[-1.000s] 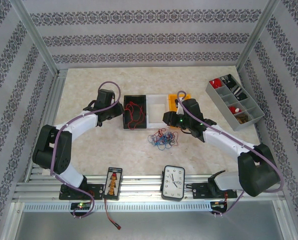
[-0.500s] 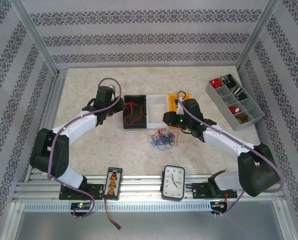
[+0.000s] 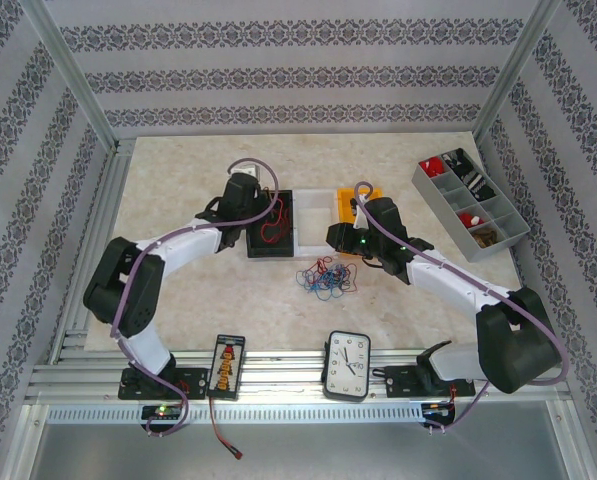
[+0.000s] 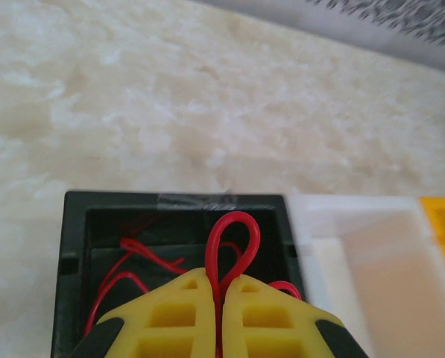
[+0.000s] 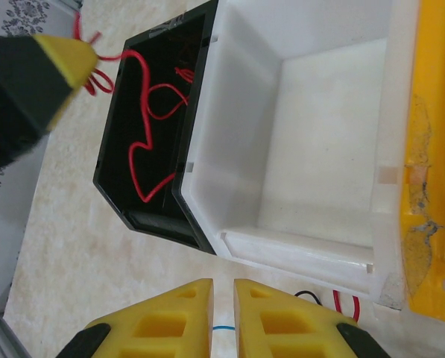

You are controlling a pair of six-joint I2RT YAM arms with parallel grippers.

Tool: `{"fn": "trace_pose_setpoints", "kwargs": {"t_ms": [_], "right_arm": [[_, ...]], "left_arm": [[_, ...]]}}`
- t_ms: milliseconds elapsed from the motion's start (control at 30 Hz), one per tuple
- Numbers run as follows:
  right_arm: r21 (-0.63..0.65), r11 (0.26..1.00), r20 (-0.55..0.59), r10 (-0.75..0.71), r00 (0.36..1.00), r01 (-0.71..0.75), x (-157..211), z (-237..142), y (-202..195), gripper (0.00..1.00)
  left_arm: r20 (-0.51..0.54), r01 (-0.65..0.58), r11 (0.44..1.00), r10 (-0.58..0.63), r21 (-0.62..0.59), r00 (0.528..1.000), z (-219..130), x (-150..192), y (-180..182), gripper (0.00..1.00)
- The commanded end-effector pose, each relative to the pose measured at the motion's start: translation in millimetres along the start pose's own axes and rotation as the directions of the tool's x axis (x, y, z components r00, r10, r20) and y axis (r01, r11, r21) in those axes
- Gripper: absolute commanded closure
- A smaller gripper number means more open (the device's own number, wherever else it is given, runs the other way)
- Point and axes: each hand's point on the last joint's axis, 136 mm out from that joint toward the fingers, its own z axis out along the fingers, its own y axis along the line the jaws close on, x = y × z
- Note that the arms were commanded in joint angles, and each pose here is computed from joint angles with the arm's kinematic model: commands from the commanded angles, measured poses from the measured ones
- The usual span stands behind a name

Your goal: Untangle the cables

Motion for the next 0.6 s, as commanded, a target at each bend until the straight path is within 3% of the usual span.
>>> {"fn": "trace_pose_setpoints", "kwargs": {"t_ms": [0,367,567], "right_arm": [[0.015,1.000,0.017,-0.009,1.000,0.008,0.1,-4.1,-1.7,0.83],[0.021,1.000,0.013,-0.001,1.000,0.001,-0.8,-1.6,-5.6,0.83],[0.021,1.000,0.019,-0.002,1.000,0.001,-1.4,-4.3,-5.1,0.83]], "left_arm": [[0.027,-0.043,0.996,0.045,-0.084,0.999,4.6,-6.4,7.7,1.00],[-0.192,-0.065,0.993,0.045,-0.100,0.980,35.2,48.8,1.3,1.00],[-0.236,-0.061,0.981,0.017,-0.182,0.972,48.8,62.8,13.5,1.00]]}}
